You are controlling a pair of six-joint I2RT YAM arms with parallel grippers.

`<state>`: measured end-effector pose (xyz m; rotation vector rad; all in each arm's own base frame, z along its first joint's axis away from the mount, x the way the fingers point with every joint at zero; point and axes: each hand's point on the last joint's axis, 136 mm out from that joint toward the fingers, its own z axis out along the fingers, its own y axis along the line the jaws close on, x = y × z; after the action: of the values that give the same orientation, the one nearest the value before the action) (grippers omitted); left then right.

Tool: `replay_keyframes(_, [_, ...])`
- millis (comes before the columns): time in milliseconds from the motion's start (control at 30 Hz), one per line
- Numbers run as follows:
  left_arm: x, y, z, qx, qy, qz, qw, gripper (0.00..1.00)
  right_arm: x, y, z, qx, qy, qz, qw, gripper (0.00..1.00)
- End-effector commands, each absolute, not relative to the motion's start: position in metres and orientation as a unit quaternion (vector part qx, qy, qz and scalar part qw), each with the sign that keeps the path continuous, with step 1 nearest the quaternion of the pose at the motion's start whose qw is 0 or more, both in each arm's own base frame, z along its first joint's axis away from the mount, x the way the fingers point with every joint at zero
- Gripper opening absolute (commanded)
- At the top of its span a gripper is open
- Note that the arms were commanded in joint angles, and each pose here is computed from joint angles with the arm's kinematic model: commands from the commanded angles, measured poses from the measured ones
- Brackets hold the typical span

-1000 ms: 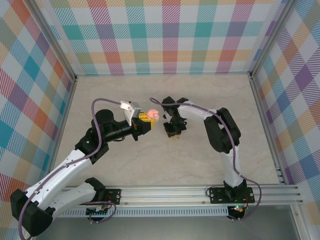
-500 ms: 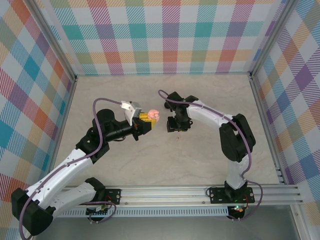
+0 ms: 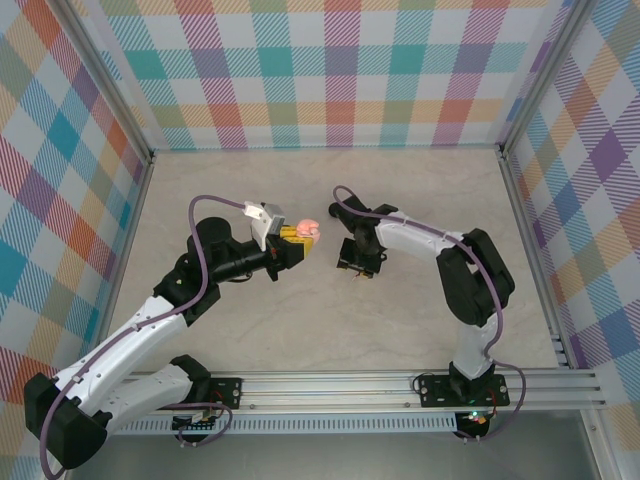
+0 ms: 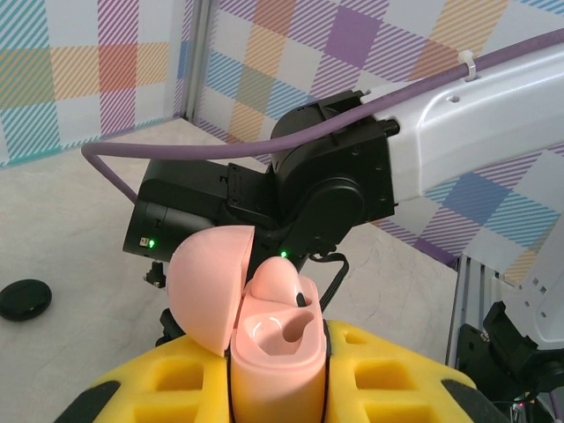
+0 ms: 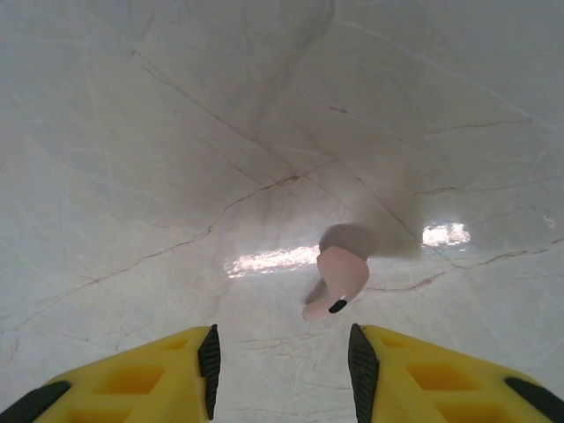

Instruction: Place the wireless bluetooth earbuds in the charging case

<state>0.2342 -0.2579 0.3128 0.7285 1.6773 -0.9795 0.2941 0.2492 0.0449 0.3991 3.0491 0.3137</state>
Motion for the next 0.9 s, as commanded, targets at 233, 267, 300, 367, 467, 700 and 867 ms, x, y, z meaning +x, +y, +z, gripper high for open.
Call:
replay_keyframes(233, [0.232, -0.258, 0.327, 0.306, 0.678, -0.410, 0.528, 0.09, 0.293, 0.241, 0.024, 0.155, 0.986, 0.064, 0.010, 0.45])
replay_keyframes(267, [0.232, -0.258, 0.327, 0.306, 0.678, -0.410, 0.528, 0.09, 0.294, 0.240, 0.023, 0.155, 0.986, 0.060, 0.010, 0.44])
replay_keyframes(300, [0.232, -0.258, 0.328, 0.306, 0.678, -0.410, 0.528, 0.09, 0.294, 0.239, 0.022, 0.153, 0.987, 0.055, 0.010, 0.42])
replay_keyframes(367, [0.232, -0.258, 0.327, 0.306, 0.678, -0.410, 0.528, 0.09, 0.295, 0.237, 0.018, 0.149, 0.988, 0.046, 0.008, 0.37])
replay_keyframes(467, [0.232, -0.257, 0.327, 0.306, 0.678, -0.409, 0.529, 0.09, 0.297, 0.238, 0.014, 0.136, 0.990, 0.036, 0.005, 0.27])
replay_keyframes(700, [0.232, -0.256, 0.326, 0.304, 0.680, -0.406, 0.529, 0.09, 0.301, 0.240, 0.015, 0.068, 0.997, 0.022, -0.005, 0.19])
replay_keyframes(867, [0.232, -0.257, 0.326, 0.304, 0.680, -0.406, 0.529, 0.09, 0.298, 0.237, 0.014, 0.022, 1.000, 0.008, -0.016, 0.27])
